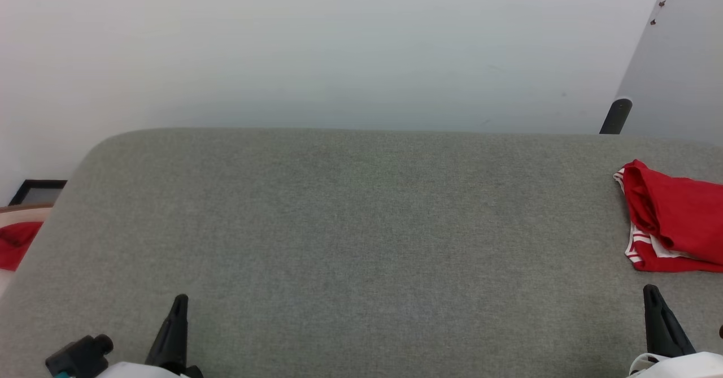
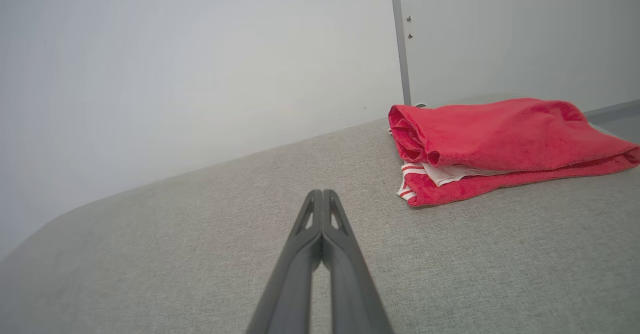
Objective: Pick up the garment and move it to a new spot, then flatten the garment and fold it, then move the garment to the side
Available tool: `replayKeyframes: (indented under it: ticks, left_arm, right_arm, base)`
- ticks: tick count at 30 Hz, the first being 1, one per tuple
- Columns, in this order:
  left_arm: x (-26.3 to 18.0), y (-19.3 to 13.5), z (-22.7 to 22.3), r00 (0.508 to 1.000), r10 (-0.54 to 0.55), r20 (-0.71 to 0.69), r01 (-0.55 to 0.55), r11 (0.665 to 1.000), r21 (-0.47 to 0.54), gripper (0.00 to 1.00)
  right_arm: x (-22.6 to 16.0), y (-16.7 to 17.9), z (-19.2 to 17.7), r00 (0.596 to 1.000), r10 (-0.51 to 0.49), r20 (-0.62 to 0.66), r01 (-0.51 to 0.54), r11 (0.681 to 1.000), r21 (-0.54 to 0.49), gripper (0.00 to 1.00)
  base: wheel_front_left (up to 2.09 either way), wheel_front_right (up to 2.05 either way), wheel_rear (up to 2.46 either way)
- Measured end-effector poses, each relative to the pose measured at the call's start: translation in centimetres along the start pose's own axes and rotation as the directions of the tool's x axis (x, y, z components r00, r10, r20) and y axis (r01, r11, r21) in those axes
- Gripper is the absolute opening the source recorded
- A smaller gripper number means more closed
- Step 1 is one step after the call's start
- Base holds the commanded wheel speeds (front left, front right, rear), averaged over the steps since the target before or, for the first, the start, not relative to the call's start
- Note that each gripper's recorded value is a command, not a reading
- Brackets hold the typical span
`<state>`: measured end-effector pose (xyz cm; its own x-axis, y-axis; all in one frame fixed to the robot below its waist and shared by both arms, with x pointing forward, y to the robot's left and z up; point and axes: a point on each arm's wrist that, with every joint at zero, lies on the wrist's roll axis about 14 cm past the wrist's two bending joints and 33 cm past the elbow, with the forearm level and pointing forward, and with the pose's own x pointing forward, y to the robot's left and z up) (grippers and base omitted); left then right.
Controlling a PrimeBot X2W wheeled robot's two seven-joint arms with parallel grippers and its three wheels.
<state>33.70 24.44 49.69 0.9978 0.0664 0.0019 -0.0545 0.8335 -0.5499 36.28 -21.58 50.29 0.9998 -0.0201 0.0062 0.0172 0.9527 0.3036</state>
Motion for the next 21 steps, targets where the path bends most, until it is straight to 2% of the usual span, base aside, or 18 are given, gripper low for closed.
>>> replayKeyframes:
  ticks: [10,21]
  left_arm:
    - [0.6,-0.3,-0.2,1.0,0.015,-0.006,-0.016,0.99,-0.14,0.0]
    - [1.3,-0.7,-0.4,1.0,0.022,-0.016,-0.026,0.961,-0.276,0.0]
  right_arm:
    - [0.3,0.1,-0.1,1.0,-0.014,-0.008,0.015,0.984,0.178,0.0]
    - [0.7,0.3,-0.2,1.0,-0.022,-0.016,0.026,0.935,0.355,0.0]
  base:
    - [0.0,0.0,0.0]
    - [0.0,0.0,0.0]
